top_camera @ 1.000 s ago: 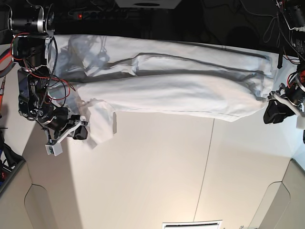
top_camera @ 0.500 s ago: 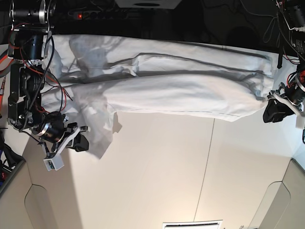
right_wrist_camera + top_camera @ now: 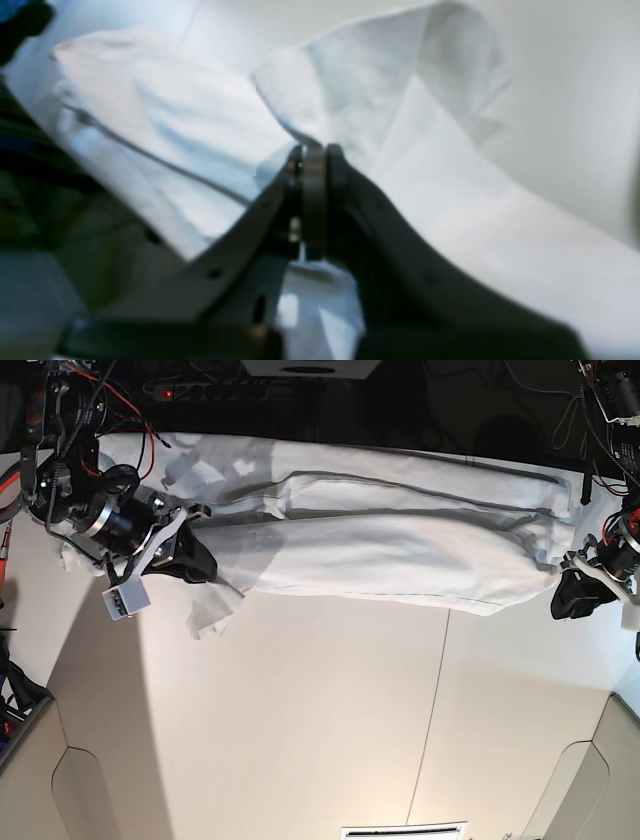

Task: Layout the t-shirt on the table in an organized manner, then fold the t-shirt properly
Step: 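Move the right gripper to the shirt's sleeve end and grasp it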

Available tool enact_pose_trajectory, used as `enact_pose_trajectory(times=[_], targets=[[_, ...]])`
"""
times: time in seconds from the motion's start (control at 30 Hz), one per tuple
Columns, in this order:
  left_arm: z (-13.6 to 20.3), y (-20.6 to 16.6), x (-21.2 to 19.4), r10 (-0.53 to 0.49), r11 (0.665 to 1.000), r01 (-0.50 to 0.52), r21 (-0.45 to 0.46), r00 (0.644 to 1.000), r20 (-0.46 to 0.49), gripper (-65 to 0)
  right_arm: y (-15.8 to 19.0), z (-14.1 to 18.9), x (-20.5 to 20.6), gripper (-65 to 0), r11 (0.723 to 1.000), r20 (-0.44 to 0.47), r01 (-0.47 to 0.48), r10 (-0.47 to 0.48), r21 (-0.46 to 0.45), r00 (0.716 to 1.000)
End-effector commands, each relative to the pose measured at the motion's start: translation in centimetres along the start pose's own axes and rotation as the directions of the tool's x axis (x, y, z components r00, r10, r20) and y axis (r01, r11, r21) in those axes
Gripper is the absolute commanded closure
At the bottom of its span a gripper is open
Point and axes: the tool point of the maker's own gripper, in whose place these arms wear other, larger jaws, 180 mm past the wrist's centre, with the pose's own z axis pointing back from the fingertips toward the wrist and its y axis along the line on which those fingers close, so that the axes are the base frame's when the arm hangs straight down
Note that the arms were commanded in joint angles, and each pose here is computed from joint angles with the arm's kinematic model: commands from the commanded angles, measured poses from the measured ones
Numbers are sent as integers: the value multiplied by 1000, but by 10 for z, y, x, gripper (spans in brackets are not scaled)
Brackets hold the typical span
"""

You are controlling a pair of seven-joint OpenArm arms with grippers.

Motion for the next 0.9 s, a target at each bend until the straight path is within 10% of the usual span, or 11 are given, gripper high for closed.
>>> enact_pose_trajectory(times=[0.0, 0.23, 0.87], targets=[[3, 1, 21, -17, 1000, 18, -7, 998, 58, -288, 13, 2, 13, 0, 999, 63, 8, -11, 43, 998], [3, 1, 21, -18, 1000, 18, -7, 998, 58, -288, 56, -5, 4, 0, 972, 58, 124, -138, 197, 989], [3, 1, 22, -16, 1000, 16, -8, 998, 60, -288, 75, 5, -55, 0, 945, -107, 239, -220, 222, 970]])
